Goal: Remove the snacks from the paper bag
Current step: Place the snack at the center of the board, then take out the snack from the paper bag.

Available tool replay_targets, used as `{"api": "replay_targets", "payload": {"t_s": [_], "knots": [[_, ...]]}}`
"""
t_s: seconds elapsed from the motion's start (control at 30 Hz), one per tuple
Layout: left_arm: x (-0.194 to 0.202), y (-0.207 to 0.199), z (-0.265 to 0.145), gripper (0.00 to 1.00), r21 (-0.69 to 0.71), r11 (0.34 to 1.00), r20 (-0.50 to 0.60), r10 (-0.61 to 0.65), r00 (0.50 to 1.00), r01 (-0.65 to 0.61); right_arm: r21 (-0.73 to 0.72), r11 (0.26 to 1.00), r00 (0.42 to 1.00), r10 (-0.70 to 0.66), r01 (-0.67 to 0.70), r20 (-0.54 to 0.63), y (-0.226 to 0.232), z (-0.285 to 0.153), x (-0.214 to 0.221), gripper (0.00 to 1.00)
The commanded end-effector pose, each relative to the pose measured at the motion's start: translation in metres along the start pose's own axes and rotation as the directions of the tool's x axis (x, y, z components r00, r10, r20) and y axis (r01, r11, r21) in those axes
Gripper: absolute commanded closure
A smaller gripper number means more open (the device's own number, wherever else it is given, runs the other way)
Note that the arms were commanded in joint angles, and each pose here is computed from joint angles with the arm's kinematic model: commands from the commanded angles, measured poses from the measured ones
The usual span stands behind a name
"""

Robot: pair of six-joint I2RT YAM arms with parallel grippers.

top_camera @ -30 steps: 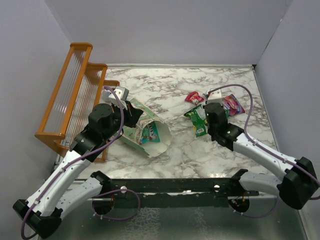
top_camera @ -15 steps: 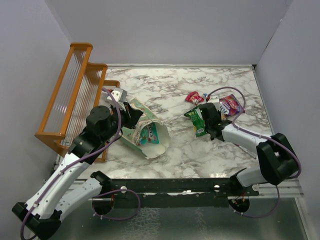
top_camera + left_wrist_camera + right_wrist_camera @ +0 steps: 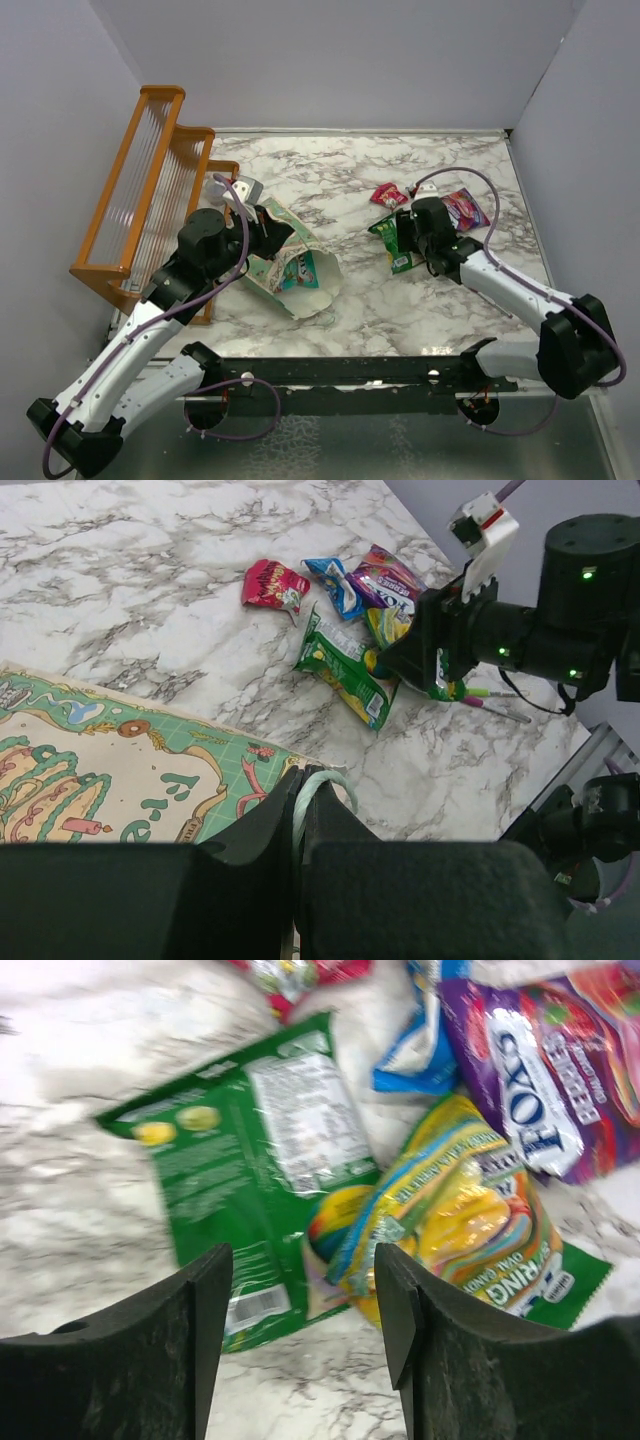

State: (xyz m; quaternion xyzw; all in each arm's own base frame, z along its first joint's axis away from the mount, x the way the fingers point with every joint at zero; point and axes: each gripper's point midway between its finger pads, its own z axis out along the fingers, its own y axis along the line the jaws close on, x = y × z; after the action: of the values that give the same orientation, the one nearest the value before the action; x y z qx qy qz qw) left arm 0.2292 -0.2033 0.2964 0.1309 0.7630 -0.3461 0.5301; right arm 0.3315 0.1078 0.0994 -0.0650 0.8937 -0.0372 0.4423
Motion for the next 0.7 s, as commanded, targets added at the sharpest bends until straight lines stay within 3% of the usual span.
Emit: {"api": "replay_targets", "payload": {"t_s": [0.0,0.1,0.23,0.37,0.67], "knots": [[-0.011,-0.003,-0.002,1.0,0.006,1.0,0.024,0.011,1.0,-0.012,-0.24,0.971,0.999,0.012,-0.003,0.035,0.031,-0.037,-0.024,0.41],[-0.011,-0.004,-0.002,1.0,0.007,1.0,0.026,0.008,1.0,-0.008,-0.382,0.924,0.993,0.059,-0.018,0.098,0.049,-0.064,-0.04,0.39],[-0.012,-0.004,-0.001,1.0,0.005,1.0,0.025,0.005,1.0,-0.005,-0.616,0.787,0.98,0.093,0.036,0.176,0.084,-0.103,-0.051,0.36],[-0.014,-0.003,-0.002,1.0,-0.003,1.0,0.025,0.009,1.0,-0.009,-0.76,0.634,0.956,0.111,0.142,0.272,0.109,-0.137,-0.055,0.35],[-0.019,0.0,-0.004,1.0,-0.026,1.0,0.037,0.014,0.999,-0.013,-0.852,0.297,0.888,0.028,0.432,0.46,0.206,-0.216,-0.025,0.35]]}}
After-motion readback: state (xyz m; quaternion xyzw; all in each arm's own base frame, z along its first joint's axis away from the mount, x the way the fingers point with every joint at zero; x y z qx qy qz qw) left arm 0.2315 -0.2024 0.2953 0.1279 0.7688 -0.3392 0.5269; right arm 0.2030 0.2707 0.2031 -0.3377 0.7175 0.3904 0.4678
